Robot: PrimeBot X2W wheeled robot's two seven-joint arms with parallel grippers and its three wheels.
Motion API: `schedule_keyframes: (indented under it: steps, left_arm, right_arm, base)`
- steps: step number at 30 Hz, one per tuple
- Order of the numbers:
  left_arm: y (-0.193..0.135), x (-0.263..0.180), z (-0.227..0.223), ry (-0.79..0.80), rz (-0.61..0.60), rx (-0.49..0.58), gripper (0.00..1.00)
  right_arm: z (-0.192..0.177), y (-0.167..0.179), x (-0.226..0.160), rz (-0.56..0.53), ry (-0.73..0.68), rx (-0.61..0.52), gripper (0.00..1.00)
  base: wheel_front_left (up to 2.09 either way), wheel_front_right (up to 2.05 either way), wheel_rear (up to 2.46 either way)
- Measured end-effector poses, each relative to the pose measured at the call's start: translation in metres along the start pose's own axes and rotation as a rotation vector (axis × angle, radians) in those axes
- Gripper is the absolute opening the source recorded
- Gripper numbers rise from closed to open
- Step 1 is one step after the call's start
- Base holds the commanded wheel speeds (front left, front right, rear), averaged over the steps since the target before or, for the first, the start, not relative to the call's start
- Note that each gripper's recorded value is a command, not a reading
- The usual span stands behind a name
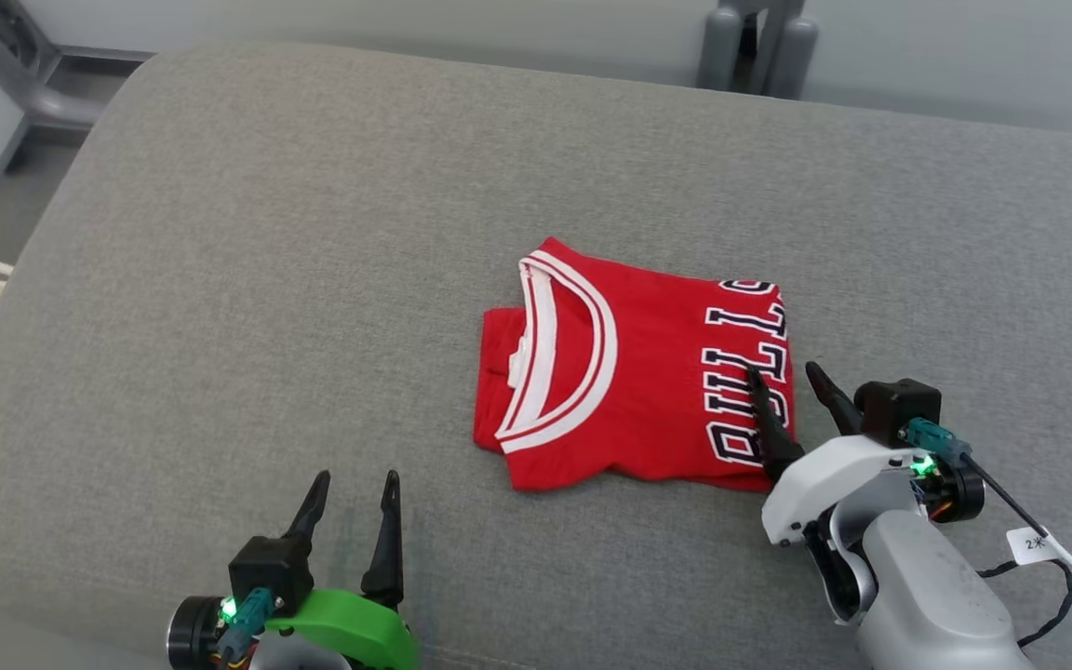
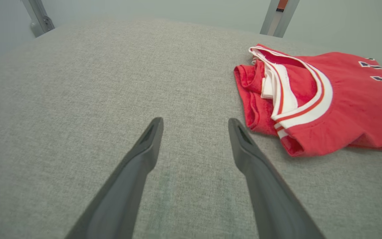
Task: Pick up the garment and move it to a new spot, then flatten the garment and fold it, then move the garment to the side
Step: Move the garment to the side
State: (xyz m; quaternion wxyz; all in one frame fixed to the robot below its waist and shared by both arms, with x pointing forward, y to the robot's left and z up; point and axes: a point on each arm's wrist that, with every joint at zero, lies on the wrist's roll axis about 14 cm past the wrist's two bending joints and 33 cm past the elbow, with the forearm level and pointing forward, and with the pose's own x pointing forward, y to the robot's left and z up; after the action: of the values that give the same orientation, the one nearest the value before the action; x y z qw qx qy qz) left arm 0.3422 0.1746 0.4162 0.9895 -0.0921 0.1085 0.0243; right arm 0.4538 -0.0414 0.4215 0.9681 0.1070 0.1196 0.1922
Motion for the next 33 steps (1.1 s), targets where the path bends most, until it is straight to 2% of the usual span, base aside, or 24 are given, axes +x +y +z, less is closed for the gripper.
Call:
schedule_keyframes:
  steps: [4, 5, 6, 12, 19, 27, 33]
  left_arm:
    - [0.017, -0.007, -0.002, 0.006, 0.058, -0.002, 1.00]
    - [0.025, -0.009, -0.004, 0.012, 0.084, -0.005, 1.00]
    - [0.027, -0.009, -0.005, 0.016, 0.092, -0.005, 1.00]
    - [0.018, 0.002, -0.006, 0.024, 0.055, 0.003, 1.00]
    - [-0.017, 0.028, -0.004, 0.019, -0.065, 0.019, 1.00]
    - [-0.097, 0.063, 0.001, 0.004, -0.300, 0.019, 1.00]
    - [-0.166, 0.072, -0.007, 0.024, -0.496, 0.026, 1.00]
  right_arm:
    - [-0.037, 0.005, 0.006, 0.014, 0.122, -0.009, 1.00]
    - [-0.044, 0.009, 0.011, 0.029, 0.143, -0.008, 0.34]
    - [-0.045, 0.010, 0.013, 0.035, 0.146, -0.002, 0.00]
    - [-0.025, 0.006, 0.017, 0.025, 0.078, 0.023, 0.00]
    - [0.002, -0.019, 0.000, -0.037, -0.014, 0.034, 0.00]
    - [0.030, -0.074, -0.050, -0.201, -0.107, 0.035, 0.00]
    - [0.031, -0.116, -0.103, -0.359, -0.129, 0.048, 0.00]
  base:
    - [0.00, 0.00, 0.00]
    - [0.00, 0.00, 0.00]
    - [0.00, 0.00, 0.00]
    - [0.00, 0.00, 0.00]
    - [0.00, 0.00, 0.00]
    - [0.00, 0.00, 0.00]
    - [0.00, 0.00, 0.00]
